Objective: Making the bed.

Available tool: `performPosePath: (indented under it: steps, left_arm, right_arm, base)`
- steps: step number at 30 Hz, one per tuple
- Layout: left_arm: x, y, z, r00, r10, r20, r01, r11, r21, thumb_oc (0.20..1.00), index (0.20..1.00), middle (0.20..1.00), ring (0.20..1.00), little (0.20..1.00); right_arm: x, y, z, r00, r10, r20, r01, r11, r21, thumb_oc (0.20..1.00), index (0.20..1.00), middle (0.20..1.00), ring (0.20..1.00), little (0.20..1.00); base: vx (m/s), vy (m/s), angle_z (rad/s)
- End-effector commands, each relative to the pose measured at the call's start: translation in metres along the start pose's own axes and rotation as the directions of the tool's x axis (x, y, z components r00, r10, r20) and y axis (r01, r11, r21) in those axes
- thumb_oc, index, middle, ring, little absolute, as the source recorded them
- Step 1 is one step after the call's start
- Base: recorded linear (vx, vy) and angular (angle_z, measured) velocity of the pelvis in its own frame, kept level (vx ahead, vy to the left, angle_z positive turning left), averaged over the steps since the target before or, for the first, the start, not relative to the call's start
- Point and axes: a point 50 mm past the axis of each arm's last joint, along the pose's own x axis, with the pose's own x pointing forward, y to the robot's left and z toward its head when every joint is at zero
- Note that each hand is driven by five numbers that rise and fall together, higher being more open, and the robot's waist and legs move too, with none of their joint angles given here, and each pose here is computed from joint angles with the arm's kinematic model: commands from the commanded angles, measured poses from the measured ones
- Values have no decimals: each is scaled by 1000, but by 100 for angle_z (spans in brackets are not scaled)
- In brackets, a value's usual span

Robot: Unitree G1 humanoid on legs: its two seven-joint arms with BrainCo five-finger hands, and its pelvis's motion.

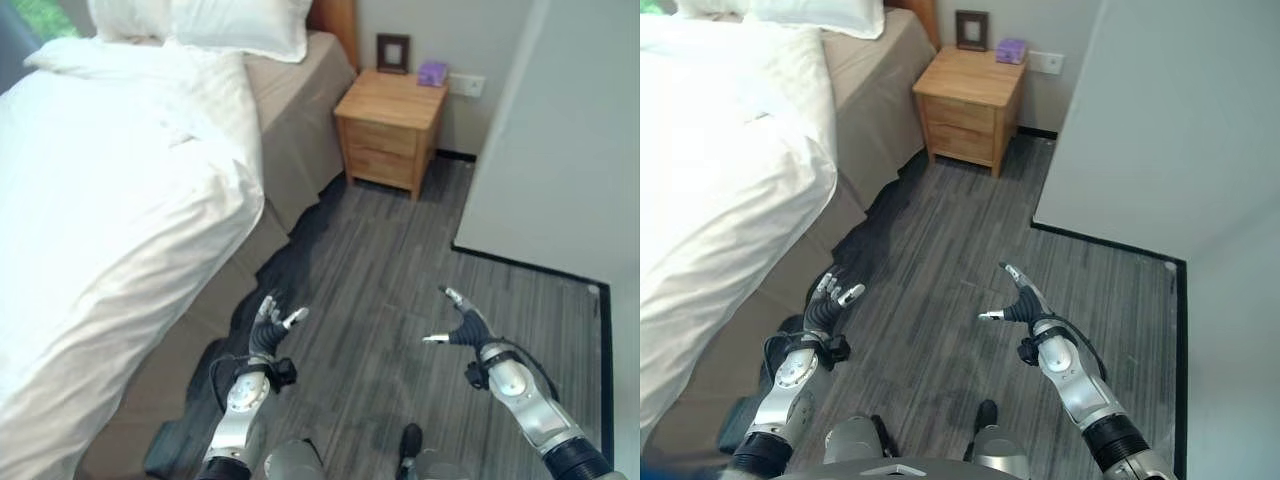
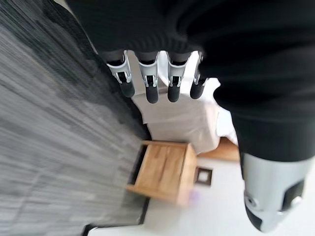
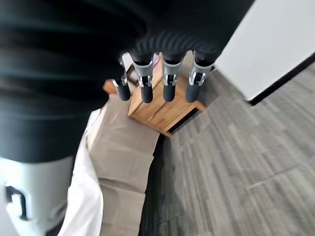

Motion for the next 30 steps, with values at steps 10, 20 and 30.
performPosePath:
  steps: [10, 20, 30]
  left_arm:
    - [-11, 37, 8, 996, 79, 34, -81, 994, 79, 1000, 1000, 1000, 1000, 1000]
    - [10, 51, 50, 979, 100, 176, -135, 971, 197, 1000, 1000, 1000, 1000, 1000]
    - [7, 51, 56, 979, 51, 198, -91, 976, 199, 1000, 1000, 1000, 1000, 1000]
  right_arm:
    - [2, 0, 21, 992, -24, 125, 26, 999, -18, 1000, 1000, 1000, 1000, 1000]
    - [14, -9, 23, 989, -108, 103, 110, 994, -12, 1000, 1000, 1000, 1000, 1000]
    - [1, -16, -4, 996, -93, 7, 93, 994, -64, 1000, 1000, 1000, 1000, 1000]
  base:
    - [404, 87, 47]
    - [269, 86, 31]
    - [219, -230, 46]
